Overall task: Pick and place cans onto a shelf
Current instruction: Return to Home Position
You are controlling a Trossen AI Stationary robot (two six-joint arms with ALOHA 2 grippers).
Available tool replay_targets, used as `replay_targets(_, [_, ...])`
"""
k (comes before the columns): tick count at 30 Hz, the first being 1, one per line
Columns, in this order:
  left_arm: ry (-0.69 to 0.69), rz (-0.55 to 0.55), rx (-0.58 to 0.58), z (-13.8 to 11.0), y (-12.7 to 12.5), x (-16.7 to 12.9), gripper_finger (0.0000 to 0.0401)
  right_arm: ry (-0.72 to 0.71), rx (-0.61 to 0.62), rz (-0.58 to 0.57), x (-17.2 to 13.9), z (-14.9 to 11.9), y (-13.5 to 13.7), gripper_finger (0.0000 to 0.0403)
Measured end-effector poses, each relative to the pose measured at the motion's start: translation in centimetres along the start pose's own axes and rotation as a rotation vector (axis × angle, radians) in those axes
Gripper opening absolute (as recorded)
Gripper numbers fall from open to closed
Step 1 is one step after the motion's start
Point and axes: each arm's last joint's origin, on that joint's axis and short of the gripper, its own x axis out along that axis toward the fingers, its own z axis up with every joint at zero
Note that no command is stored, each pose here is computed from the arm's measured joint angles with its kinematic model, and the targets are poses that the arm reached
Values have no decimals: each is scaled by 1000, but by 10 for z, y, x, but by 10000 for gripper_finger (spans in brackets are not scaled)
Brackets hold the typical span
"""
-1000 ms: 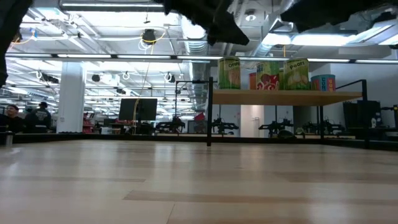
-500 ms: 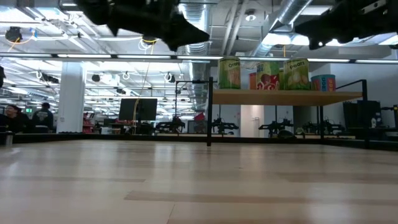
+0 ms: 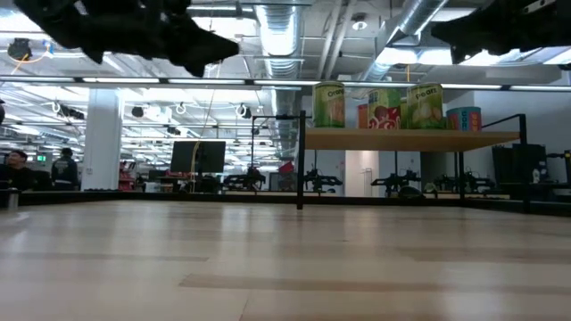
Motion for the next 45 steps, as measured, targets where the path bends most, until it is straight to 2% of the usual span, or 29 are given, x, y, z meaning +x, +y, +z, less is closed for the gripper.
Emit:
replay_targets(6, [-53,30,9,-16,-9,-30,24,3,-2,-19,-4,-2,-4,4])
replay_targets(14, [-121,55,8,-23,-16,-59,24,-42,36,-29,-11,-34,-6,4])
replay_targets(22, [-148,114,13,-36,-20,-83,23,-74,33,-107,-29,-37,-10,3])
replay_targets(27, [-128,111,7,-39,-23,-96,8,-108,41,-122,-39,-39,-9,2])
replay_targets(33, [-170,120,-9,-36,-25,-112,2,-134,59,-234,-35,-58,-12,2])
replay_targets(40, [-209,181,-23,-37,-27,-130,0,-111,69,-274,-34,-67,-13,3])
replay_targets(45, [-236,195,-44,-60,-29,-121,0,-62,89,-273,-33,-72,-12,3])
